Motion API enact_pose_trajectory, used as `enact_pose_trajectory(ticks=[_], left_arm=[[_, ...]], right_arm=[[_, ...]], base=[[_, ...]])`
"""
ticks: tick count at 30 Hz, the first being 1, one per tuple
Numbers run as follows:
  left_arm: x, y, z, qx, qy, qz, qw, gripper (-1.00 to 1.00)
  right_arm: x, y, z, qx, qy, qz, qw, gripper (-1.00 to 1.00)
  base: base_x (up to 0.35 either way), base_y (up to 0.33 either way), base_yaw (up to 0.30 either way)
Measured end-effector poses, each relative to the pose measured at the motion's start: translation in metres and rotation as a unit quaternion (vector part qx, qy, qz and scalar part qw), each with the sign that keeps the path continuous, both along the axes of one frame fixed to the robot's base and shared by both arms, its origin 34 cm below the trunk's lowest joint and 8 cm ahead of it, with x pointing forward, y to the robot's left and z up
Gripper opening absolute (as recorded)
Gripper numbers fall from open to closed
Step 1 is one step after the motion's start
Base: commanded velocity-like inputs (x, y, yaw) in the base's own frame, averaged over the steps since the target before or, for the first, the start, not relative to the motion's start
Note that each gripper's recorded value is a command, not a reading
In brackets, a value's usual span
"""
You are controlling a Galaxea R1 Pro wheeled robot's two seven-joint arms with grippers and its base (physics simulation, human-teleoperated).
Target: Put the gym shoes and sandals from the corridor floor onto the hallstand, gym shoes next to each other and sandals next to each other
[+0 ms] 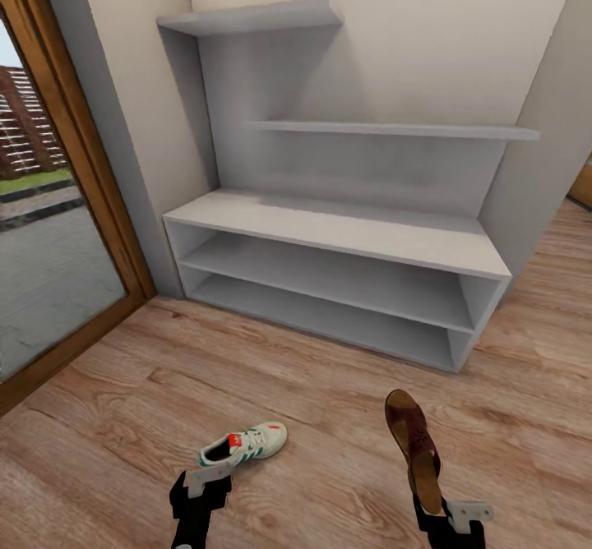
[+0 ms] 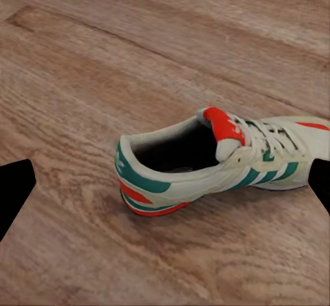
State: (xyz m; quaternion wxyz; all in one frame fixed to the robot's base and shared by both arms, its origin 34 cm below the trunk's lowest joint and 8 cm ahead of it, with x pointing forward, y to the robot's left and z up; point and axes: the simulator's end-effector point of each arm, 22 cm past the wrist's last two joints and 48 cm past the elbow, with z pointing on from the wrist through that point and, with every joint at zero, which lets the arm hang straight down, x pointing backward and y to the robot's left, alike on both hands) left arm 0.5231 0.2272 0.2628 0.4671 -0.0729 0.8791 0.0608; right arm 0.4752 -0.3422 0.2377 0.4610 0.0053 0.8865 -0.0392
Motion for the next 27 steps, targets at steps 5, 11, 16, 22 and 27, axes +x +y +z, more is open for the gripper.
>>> enact_pose_trajectory(ticks=[5, 11, 16, 22, 27], left_arm=[[0.0000, 0.0000, 0.0000, 0.000, 0.000, 0.000, 1.0000, 1.00], [-0.0004, -0.0001, -0.0001, 0.000, 0.000, 0.000, 1.0000, 1.00], [-0.0003, -0.0001, -0.0002, 0.000, 0.000, 0.000, 1.0000, 1.00], [-0.0005, -0.0002, -0.0004, 0.000, 0.000, 0.000, 1.0000, 1.00], [-0.0004, -0.0002, -0.0002, 0.000, 0.000, 0.000, 1.0000, 1.00]], right_arm=[[-0.0002, 0.0001, -0.0002, 0.000, 0.000, 0.000, 1.0000, -1.00], [0.0001, 0.0000, 0.0001, 0.000, 0.000, 0.000, 1.0000, -1.00], [0.0002, 0.0000, 0.0001, 0.000, 0.000, 0.000, 1.0000, -1.00], [0.0003, 0.0002, 0.0001, 0.000, 0.000, 0.000, 1.0000, -1.00], [0.0003, 0.0000, 0.0001, 0.000, 0.000, 0.000, 1.0000, -1.00]], base=[[0.221, 0.268, 0.000], [0.234, 0.244, 0.000], [0.140, 0.130, 0.000], [0.022, 0.020, 0.000], [0.004, 0.003, 0.000]])
